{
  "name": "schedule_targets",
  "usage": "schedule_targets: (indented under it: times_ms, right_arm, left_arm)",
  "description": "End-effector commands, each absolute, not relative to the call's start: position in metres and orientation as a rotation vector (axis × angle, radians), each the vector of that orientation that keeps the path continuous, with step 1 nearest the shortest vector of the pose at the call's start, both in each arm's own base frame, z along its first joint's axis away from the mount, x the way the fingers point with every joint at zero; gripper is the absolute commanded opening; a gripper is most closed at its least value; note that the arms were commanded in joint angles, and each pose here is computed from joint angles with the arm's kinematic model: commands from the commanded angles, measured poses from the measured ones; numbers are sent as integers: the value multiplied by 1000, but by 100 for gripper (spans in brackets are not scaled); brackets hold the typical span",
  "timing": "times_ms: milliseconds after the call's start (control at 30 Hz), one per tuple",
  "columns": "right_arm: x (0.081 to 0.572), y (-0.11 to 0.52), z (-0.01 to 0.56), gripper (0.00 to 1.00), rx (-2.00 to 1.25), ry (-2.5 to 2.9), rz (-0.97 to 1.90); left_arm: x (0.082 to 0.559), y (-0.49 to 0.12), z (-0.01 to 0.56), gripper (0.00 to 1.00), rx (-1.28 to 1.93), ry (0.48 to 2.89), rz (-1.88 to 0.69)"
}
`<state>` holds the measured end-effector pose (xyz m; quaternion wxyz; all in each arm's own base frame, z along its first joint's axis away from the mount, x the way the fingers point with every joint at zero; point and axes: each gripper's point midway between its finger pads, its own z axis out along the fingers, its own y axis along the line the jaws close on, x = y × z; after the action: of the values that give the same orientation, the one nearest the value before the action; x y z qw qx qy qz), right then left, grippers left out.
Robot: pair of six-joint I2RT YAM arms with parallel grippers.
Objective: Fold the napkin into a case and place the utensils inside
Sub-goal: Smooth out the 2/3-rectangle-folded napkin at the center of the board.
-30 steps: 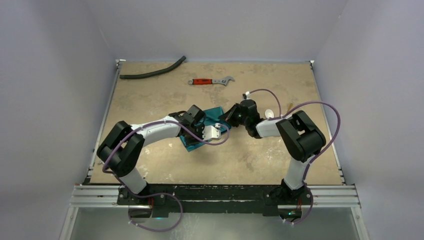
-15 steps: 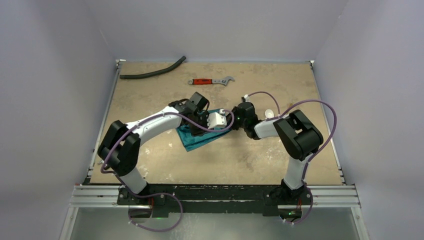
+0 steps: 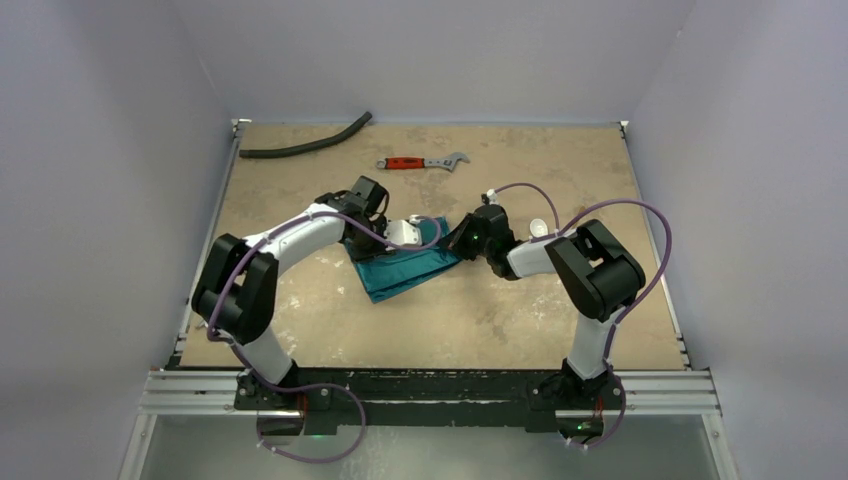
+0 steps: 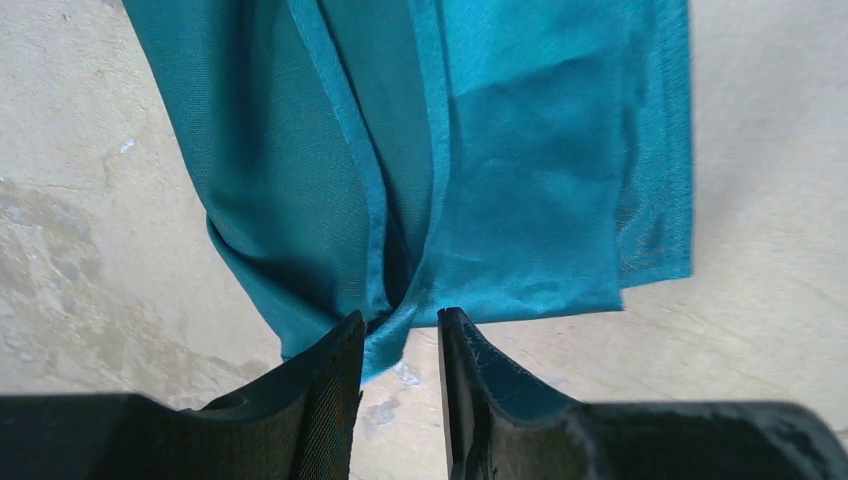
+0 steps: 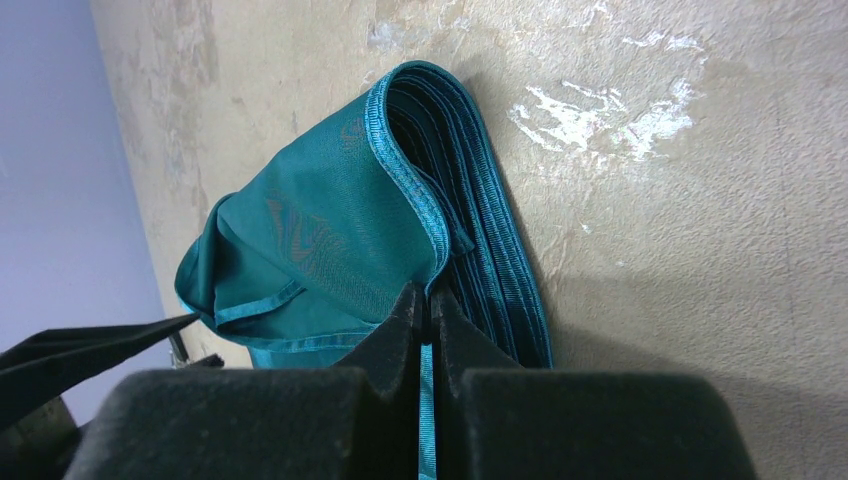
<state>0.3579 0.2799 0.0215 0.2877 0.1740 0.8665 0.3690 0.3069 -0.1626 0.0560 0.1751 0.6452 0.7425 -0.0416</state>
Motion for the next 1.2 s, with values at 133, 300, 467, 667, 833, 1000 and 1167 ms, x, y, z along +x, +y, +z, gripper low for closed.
schedule_targets:
  times_ms: [133, 300, 467, 667, 833, 1000, 1167]
  right_arm:
    - [351, 269, 13, 0, 482, 2335, 917]
    - [345, 266, 6, 0, 490, 2356, 905]
    - [341, 265, 0, 0, 496, 2378, 898]
    - [338, 261, -7, 0, 511, 2392, 876]
    - [337, 260, -10, 0, 512, 2393, 875]
    - [339, 260, -9, 0, 511, 2382, 877]
    - [337, 259, -8, 0, 511, 2382, 877]
  left_arm:
    - [333, -159, 42, 31, 1881, 2027, -31]
    - [323, -163, 34, 31, 1931, 2033, -121]
    - [321, -156, 26, 17, 1987, 2041, -104]
    - [326, -156, 39, 3, 1955, 2025, -63]
    - [323, -160, 54, 16, 1909, 2022, -86]
    - [323, -156, 47, 30, 1910, 2046, -63]
    - [329, -156, 43, 35, 1900, 2038, -32]
